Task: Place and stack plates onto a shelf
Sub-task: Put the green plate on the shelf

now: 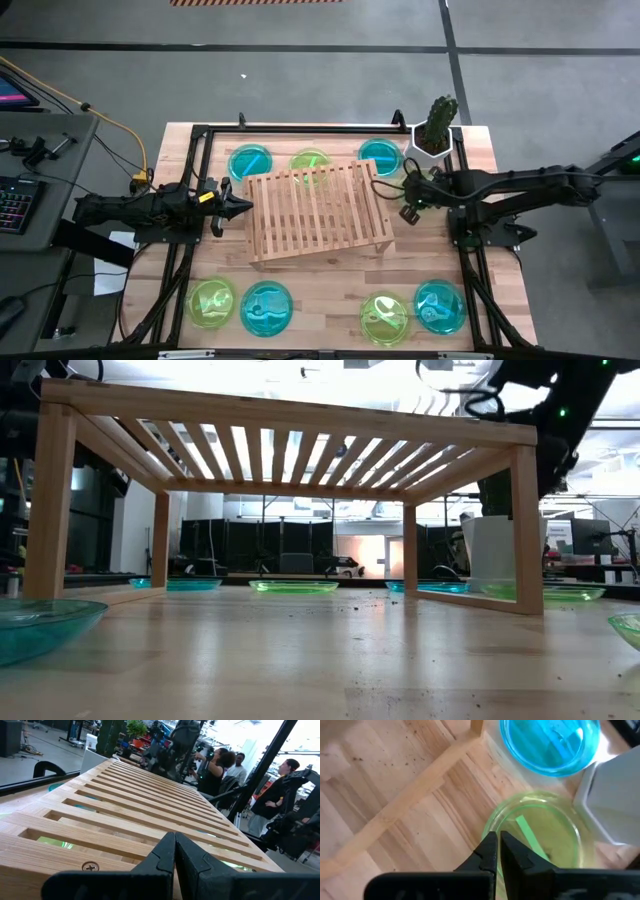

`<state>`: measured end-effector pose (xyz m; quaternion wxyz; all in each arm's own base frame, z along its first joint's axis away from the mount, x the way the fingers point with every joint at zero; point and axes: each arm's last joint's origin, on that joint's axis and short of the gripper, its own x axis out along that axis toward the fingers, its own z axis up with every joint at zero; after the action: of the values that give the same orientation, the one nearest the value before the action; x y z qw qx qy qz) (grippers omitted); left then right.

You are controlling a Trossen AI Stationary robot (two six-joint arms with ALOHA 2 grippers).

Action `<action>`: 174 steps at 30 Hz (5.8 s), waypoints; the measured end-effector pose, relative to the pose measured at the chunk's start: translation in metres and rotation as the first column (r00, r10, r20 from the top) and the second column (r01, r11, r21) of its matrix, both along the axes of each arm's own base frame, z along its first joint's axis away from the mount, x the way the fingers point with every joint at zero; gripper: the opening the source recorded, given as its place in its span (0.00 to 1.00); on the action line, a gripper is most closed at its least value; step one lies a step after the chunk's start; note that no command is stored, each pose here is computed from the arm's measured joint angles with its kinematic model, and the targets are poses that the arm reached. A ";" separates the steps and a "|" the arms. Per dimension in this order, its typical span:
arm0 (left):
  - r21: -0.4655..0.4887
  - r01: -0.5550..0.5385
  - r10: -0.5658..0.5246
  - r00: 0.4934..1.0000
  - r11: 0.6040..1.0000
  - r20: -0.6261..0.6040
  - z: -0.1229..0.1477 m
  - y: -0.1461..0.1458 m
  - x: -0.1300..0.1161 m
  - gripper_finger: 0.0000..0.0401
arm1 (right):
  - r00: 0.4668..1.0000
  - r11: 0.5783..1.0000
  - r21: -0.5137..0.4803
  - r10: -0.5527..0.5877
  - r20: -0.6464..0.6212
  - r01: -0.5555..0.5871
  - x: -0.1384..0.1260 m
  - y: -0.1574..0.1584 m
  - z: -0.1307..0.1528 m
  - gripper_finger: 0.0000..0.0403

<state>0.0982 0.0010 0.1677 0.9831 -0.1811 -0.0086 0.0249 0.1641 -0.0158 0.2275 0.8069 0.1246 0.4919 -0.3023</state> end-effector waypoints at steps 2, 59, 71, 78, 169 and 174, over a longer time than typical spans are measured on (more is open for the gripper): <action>0.000 0.000 0.000 1.000 1.000 0.000 0.000 0.000 0.000 0.00 | 1.000 1.000 -0.003 0.006 -0.008 -0.006 -0.003 0.000 0.007 0.00; 0.000 0.000 0.000 1.000 1.000 0.000 0.000 0.000 0.000 0.00 | 0.764 0.733 0.352 -0.641 0.074 0.582 0.008 -0.049 -0.067 0.01; 0.000 0.000 0.000 1.000 1.000 0.000 0.000 0.000 0.000 0.00 | 0.633 0.601 0.507 -0.763 0.134 0.617 -0.013 0.032 -0.029 0.09; 0.000 0.000 0.000 1.000 1.000 0.000 0.000 0.000 0.000 0.00 | 0.420 0.406 0.544 -0.901 0.105 0.735 -0.020 0.063 -0.041 0.29; 0.000 0.000 0.000 1.000 1.000 0.002 0.000 0.000 0.000 0.00 | 0.408 0.529 0.467 -0.847 0.341 0.708 -0.052 0.013 0.031 0.00; 0.000 0.000 0.000 1.000 1.000 0.002 0.000 0.000 0.000 0.00 | 0.465 0.589 0.395 -0.804 0.371 0.705 -0.063 0.011 0.066 0.00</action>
<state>0.0983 0.0010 0.1679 0.9831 -0.1813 -0.0095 0.0248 0.1011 -0.0052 0.2938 0.6718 0.4798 0.1764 -0.5361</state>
